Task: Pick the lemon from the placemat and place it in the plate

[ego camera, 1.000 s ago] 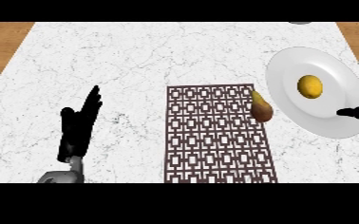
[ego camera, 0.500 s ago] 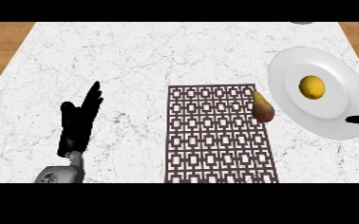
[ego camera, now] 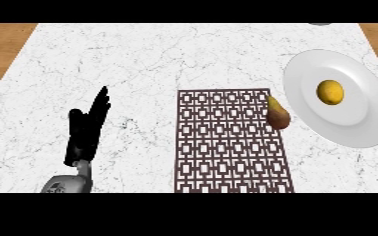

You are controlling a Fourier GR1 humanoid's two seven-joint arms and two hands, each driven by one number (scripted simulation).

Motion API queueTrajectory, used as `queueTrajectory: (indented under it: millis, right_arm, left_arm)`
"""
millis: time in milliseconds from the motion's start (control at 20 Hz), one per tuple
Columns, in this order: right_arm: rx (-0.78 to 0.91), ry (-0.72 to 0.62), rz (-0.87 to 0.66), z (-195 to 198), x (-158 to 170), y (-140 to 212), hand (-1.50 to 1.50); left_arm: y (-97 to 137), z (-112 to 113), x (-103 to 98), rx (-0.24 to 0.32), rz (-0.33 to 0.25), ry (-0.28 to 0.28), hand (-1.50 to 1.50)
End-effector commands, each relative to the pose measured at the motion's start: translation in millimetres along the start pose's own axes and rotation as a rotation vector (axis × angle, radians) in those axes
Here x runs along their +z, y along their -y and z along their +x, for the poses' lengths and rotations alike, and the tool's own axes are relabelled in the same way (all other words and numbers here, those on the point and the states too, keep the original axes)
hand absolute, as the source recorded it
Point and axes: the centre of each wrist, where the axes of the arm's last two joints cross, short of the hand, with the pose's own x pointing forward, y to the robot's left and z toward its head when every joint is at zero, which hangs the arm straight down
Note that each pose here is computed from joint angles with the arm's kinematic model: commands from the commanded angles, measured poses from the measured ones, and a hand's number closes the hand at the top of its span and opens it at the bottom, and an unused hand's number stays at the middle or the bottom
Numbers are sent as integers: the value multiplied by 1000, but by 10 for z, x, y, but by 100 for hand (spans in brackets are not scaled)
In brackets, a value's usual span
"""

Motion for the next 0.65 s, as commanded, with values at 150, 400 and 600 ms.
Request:
queueTrajectory:
  millis: [150,400,600]
  right_arm:
    - [7,-14,-99,-60,157,135,-150]
    - [33,-36,-101,-47,233,272,-150]
    - [74,-34,-114,5,195,316,-150]
  left_arm:
    - [-44,42,4,1,-20,12,0]
    - [-60,-69,66,-12,-14,-3,0]
    - [7,123,-33,9,-1,18,0]
